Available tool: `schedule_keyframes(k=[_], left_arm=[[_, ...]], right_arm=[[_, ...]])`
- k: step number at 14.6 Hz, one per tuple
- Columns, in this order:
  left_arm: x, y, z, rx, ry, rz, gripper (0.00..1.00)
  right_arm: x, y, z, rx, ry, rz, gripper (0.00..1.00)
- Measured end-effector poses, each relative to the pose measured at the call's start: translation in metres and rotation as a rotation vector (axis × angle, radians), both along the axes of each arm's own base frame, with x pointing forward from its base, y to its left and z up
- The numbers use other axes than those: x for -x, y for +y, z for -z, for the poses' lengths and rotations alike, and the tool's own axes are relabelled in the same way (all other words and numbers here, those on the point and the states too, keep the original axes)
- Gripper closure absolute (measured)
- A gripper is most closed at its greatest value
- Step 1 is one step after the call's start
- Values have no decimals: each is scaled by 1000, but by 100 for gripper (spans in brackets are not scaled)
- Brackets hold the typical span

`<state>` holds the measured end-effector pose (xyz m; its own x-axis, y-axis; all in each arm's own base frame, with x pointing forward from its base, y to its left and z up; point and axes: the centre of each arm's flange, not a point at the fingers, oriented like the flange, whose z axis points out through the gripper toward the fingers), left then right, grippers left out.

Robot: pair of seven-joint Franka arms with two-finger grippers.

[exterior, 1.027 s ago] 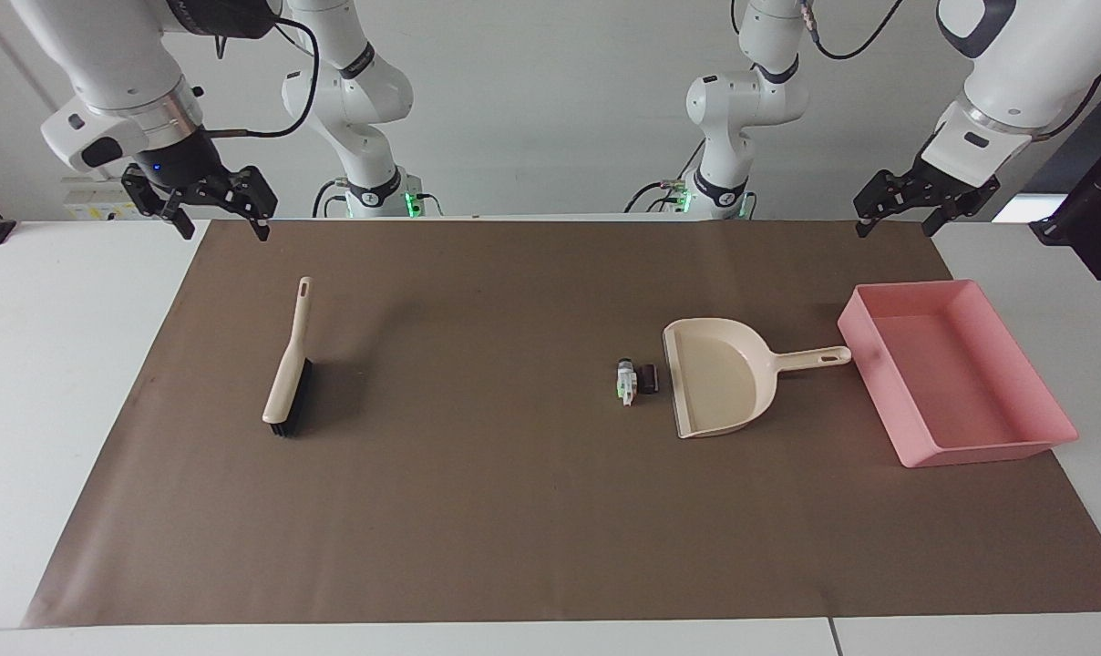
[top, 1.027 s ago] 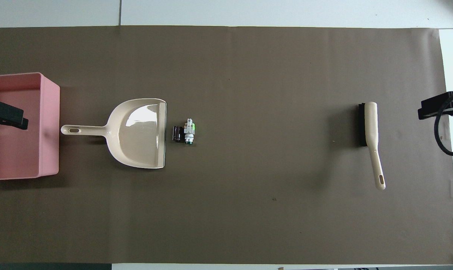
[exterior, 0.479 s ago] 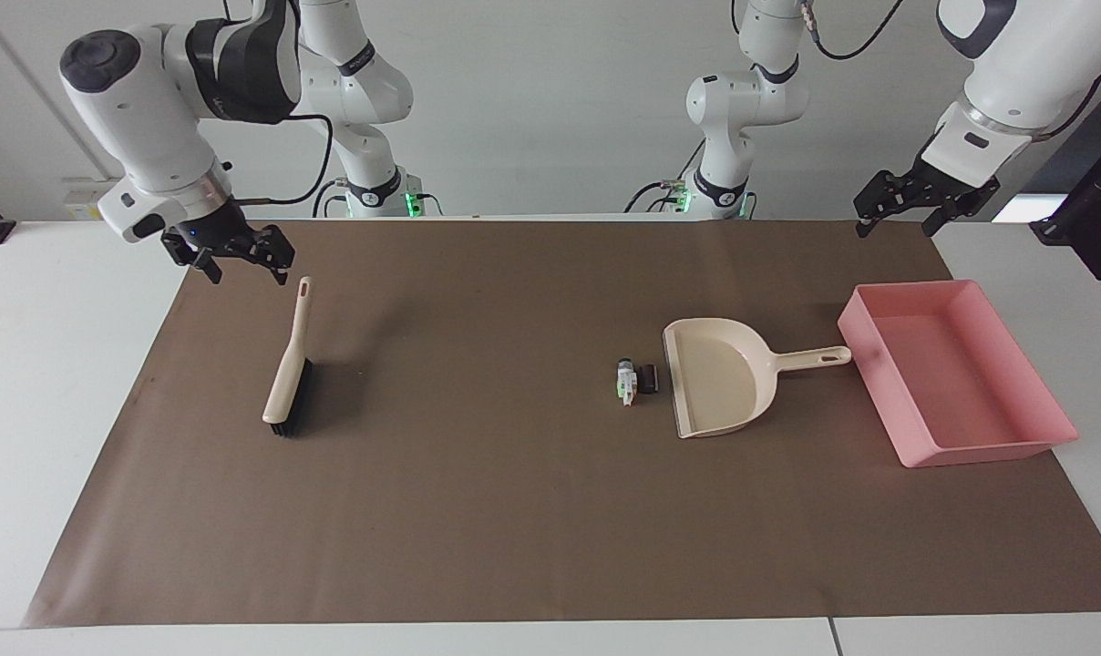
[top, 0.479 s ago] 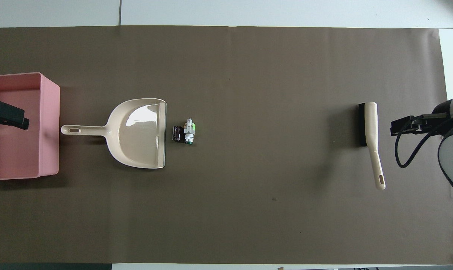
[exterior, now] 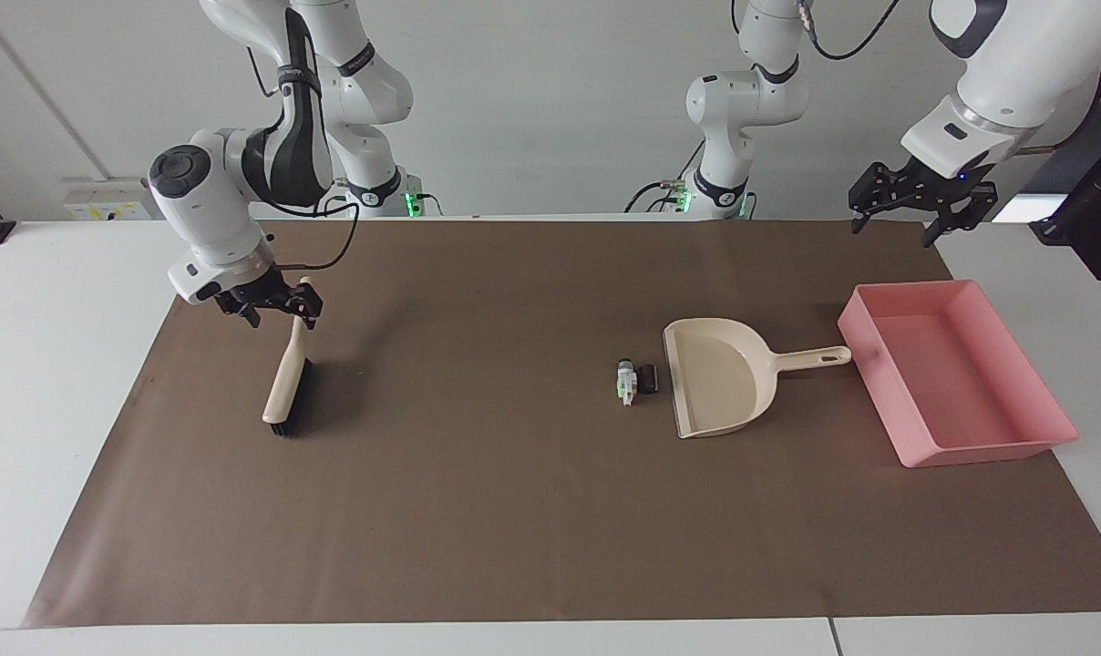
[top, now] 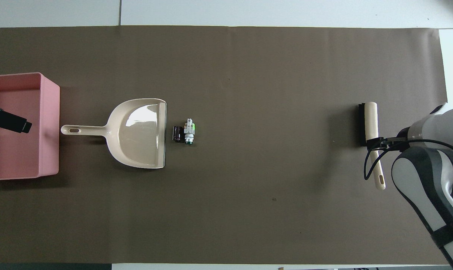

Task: Clean e-waste and dump in bin
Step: 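Reach the right gripper down to the beige brush handle, then grasp the brush with the right gripper while the left gripper grasps the dustpan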

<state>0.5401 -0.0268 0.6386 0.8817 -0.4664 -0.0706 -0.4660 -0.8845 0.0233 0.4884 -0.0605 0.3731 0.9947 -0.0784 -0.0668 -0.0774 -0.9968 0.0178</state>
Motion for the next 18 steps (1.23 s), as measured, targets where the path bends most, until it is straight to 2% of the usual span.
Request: schedule_keyframes(k=[2, 4, 8, 12, 14, 15, 18], left_arm=[[-3, 1, 4, 13, -12, 188, 1], [-4, 1, 10, 21, -32, 351, 1], [-3, 0, 34, 37, -24, 632, 2], [-4, -10, 89, 50, -6, 868, 5], [-1, -24, 124, -5, 11, 944, 5], [1, -34, 141, -38, 20, 980, 5], [10, -51, 184, -67, 32, 1035, 4]], right_arm=[[10, -6, 15, -27, 21, 37, 0], [16, -5, 26, -42, 20, 50, 0], [24, -4, 37, -45, 30, 40, 1], [24, -4, 35, -45, 28, 38, 7], [24, -3, 35, -45, 27, 36, 25], [24, -2, 35, -45, 26, 33, 40], [22, -1, 34, -43, 10, 32, 72]])
